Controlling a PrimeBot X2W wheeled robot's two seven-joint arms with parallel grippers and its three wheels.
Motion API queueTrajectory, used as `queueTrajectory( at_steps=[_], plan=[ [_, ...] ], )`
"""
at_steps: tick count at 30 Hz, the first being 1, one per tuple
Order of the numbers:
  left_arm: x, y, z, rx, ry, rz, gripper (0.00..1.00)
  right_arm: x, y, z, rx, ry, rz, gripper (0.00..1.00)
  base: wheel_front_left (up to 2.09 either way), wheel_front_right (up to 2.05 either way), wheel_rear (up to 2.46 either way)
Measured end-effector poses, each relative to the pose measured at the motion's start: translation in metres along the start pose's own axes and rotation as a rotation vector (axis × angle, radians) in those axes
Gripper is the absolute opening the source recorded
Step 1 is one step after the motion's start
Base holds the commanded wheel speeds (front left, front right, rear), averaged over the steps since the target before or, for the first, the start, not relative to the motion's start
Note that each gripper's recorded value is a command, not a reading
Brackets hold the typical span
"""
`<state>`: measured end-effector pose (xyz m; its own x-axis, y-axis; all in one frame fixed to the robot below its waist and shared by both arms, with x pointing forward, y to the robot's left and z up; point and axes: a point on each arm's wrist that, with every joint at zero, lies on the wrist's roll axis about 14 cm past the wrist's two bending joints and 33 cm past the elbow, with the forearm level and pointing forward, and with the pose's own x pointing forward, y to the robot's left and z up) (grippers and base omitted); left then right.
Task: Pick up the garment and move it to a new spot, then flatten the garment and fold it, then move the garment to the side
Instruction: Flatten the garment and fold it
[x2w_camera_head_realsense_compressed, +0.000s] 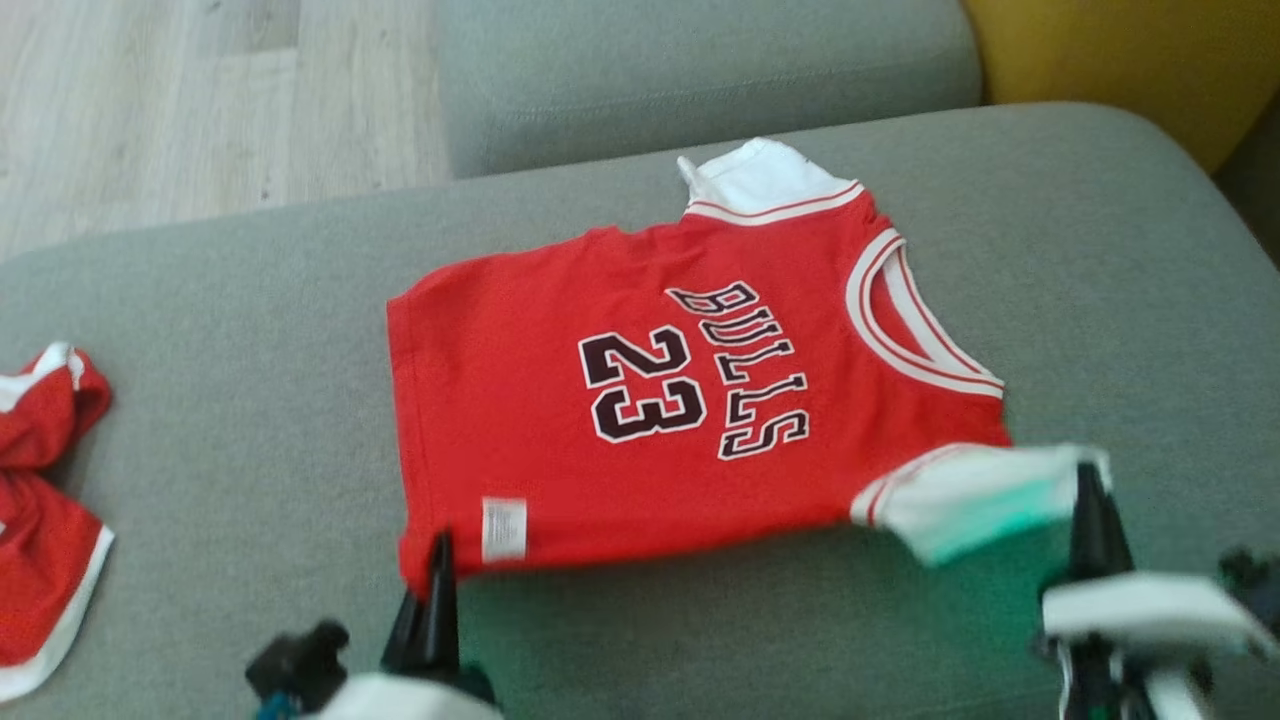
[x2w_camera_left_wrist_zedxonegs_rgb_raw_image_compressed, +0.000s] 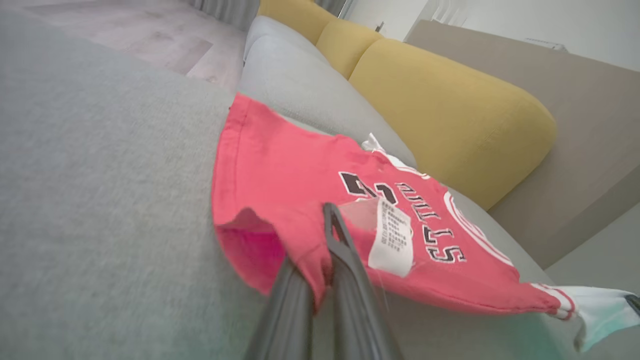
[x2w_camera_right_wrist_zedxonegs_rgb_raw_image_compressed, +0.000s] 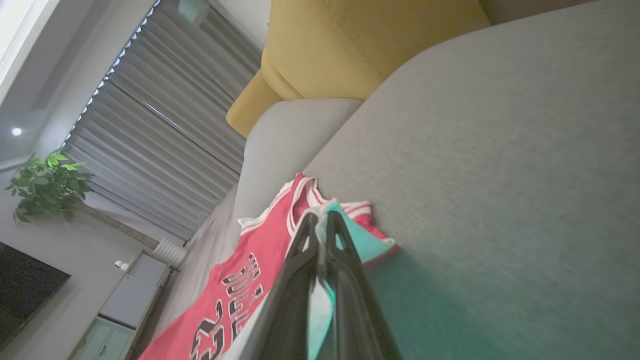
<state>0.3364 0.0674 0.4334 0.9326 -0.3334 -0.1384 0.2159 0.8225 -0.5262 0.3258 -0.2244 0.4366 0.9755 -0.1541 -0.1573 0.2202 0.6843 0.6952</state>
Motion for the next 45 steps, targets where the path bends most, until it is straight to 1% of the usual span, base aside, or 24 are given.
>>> queueTrajectory(
  at_steps=[4,8,17,18,19,20,21,23,26,28,29,30,31,33,34,37,45],
  plan=[
    [0.021,-0.006,0.018,-0.015,-0.041,-0.025,0.0,0.037,0.027,0.011,0.02,-0.017,0.051,0.0,0.0,0.0,0.0],
    [0.04,-0.006,0.025,-0.018,-0.049,-0.037,0.0,0.073,0.045,0.014,-0.01,-0.01,0.078,0.0,0.0,0.0,0.0],
    [0.079,0.014,0.031,-0.023,-0.041,-0.008,0.0,0.13,0.049,-0.016,-0.116,0.073,0.05,0.0,0.0,0.0,0.0],
    [0.083,0.017,0.032,-0.02,-0.039,-0.001,0.0,0.136,0.05,-0.018,-0.121,0.076,0.046,0.37,0.0,0.0,0.0],
    [0.086,0.023,0.031,-0.018,-0.033,0.014,0.2,0.141,0.051,-0.021,-0.125,0.077,0.043,1.0,0.0,0.0,0.0],
    [0.089,0.029,0.031,-0.014,-0.029,0.03,0.71,0.146,0.052,-0.022,-0.136,0.077,0.045,1.0,0.0,0.0,0.0],
    [0.089,0.035,0.032,-0.006,-0.029,0.048,1.0,0.149,0.057,-0.024,-0.161,0.078,0.059,1.0,0.0,0.0,0.0],
    [0.089,0.049,0.037,0.043,-0.04,0.083,1.0,0.155,0.071,-0.023,-0.251,0.071,0.114,1.0,0.0,0.0,0.0],
    [0.085,0.064,0.054,0.139,-0.077,0.129,1.0,0.159,0.098,0.007,-0.393,-0.034,0.208,1.0,0.0,0.0,0.0],
    [0.081,0.066,0.062,0.219,-0.096,0.138,1.0,0.153,0.106,0.021,-0.49,-0.087,0.244,1.0,0.0,0.0,0.0],
    [0.076,0.067,0.063,0.253,-0.096,0.147,1.0,0.146,0.103,0.019,-0.538,-0.088,0.248,1.0,0.0,0.0,0.0],
    [0.076,0.067,0.063,0.253,-0.096,0.147,1.0,0.146,0.103,0.019,-0.538,-0.088,0.248,1.0,0.0,0.0,0.0],
    [0.071,0.069,0.061,0.281,-0.089,0.157,1.0,0.138,0.095,0.014,-0.579,-0.072,0.243,1.0,0.0,0.0,0.0],
    [0.056,0.071,0.051,0.328,-0.064,0.171,1.0,0.117,0.072,-0.003,-0.634,-0.016,0.211,1.0,0.0,0.0,0.0],
    [0.041,0.074,0.041,0.349,-0.037,0.194,1.0,0.097,0.051,-0.015,-0.665,0.035,0.179,1.0,0.0,0.0,0.0],
    [0.023,0.075,0.033,0.364,-0.022,0.22,1.0,0.077,0.038,-0.024,-0.683,0.069,0.161,1.0,0.0,0.0,0.0],
    [-0.009,0.069,0.024,0.374,-0.022,0.246,1.0,0.043,0.034,-0.027,-0.646,0.075,0.159,1.0,0.0,0.0,0.0]
  ],
)
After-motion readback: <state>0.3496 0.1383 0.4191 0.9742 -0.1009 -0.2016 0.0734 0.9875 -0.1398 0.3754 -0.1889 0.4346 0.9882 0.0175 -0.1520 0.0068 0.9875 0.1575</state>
